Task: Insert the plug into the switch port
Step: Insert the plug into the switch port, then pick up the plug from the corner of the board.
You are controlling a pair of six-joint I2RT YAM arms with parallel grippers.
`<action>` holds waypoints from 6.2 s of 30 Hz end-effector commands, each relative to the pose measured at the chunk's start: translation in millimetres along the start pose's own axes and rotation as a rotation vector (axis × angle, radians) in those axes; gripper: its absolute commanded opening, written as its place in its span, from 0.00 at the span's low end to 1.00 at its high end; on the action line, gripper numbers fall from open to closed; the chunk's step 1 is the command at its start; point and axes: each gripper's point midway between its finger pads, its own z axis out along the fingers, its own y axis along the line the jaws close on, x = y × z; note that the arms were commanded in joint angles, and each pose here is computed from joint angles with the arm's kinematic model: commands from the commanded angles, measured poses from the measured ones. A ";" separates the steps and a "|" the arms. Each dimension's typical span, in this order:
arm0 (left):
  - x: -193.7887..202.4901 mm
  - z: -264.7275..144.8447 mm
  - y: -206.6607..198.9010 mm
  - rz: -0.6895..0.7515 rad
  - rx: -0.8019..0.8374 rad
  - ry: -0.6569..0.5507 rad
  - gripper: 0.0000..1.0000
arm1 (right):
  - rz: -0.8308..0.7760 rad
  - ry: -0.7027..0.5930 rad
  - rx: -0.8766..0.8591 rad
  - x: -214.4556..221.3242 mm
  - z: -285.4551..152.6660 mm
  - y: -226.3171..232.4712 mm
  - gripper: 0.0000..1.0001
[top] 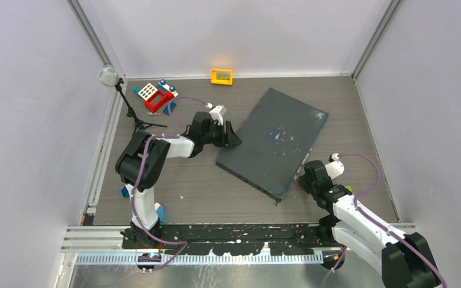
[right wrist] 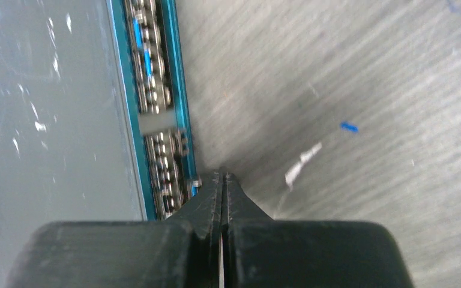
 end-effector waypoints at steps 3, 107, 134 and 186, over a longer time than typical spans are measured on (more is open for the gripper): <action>143.5 -9.8 -5.3 -0.095 0.000 0.448 0.41 | 0.096 0.174 -0.266 35.7 3.0 52.4 0.01; -4.4 -192.9 55.8 0.165 -0.690 -0.318 0.73 | -0.409 -0.285 -0.399 -45.4 -51.5 79.9 0.46; 10.7 -225.2 55.0 0.082 -0.724 -0.384 0.74 | -0.344 -0.365 -0.526 -50.5 -68.6 80.5 0.60; 9.2 -238.0 77.7 0.002 -1.006 -0.179 0.81 | -0.376 -0.215 -0.337 -41.0 -50.6 78.5 0.61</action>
